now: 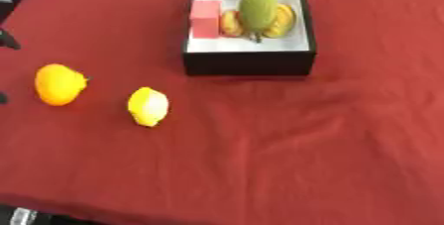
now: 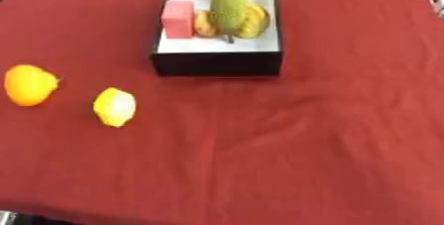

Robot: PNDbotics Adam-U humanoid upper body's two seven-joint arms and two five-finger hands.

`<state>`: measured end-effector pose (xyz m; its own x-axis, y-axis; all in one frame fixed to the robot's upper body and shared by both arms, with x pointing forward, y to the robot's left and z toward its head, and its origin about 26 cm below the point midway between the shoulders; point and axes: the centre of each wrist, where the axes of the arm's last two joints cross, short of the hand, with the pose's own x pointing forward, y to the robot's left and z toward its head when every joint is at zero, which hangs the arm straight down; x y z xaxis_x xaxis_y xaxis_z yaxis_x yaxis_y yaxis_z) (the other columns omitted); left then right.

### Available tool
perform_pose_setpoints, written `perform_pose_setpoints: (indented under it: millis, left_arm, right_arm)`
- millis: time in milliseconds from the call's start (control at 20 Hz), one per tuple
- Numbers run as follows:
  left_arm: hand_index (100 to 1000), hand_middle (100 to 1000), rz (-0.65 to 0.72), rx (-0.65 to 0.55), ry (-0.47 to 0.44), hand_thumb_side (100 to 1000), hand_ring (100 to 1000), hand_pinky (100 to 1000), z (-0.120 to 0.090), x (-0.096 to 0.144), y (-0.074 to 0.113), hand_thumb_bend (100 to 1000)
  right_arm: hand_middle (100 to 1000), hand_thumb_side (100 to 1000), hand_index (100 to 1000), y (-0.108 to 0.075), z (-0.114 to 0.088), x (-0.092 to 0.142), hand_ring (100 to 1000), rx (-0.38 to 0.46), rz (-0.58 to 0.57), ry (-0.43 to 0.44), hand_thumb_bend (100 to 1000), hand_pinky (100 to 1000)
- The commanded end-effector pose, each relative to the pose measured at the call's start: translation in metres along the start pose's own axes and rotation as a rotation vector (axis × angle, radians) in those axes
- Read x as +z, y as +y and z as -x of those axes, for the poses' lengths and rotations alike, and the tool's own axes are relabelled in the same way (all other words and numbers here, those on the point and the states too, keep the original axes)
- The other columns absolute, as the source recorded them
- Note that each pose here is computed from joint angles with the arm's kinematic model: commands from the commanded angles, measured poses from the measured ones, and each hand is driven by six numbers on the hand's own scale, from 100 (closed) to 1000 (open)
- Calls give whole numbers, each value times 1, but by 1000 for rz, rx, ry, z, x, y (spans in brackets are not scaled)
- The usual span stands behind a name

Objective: Pick up objects on the table and place them in the box.

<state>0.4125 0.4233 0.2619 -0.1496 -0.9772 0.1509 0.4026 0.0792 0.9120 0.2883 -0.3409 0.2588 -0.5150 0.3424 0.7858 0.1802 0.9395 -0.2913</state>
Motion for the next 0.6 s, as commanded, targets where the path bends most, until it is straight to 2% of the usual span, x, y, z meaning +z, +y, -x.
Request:
perform_pose_setpoints:
  millis: [50, 600]
  left_arm:
    - [824, 800, -13, -10, 29, 164, 882, 865, 4, 4, 8, 765]
    - [830, 791, -36, -5, 37, 160, 862, 841, -3, -23, -7, 749]
  right_arm:
    - [706, 266, 859, -1, -11, -3, 796, 2, -7, -33, 264, 822]
    - [703, 270, 857, 2, -10, -3, 793, -11, -10, -21, 265, 822]
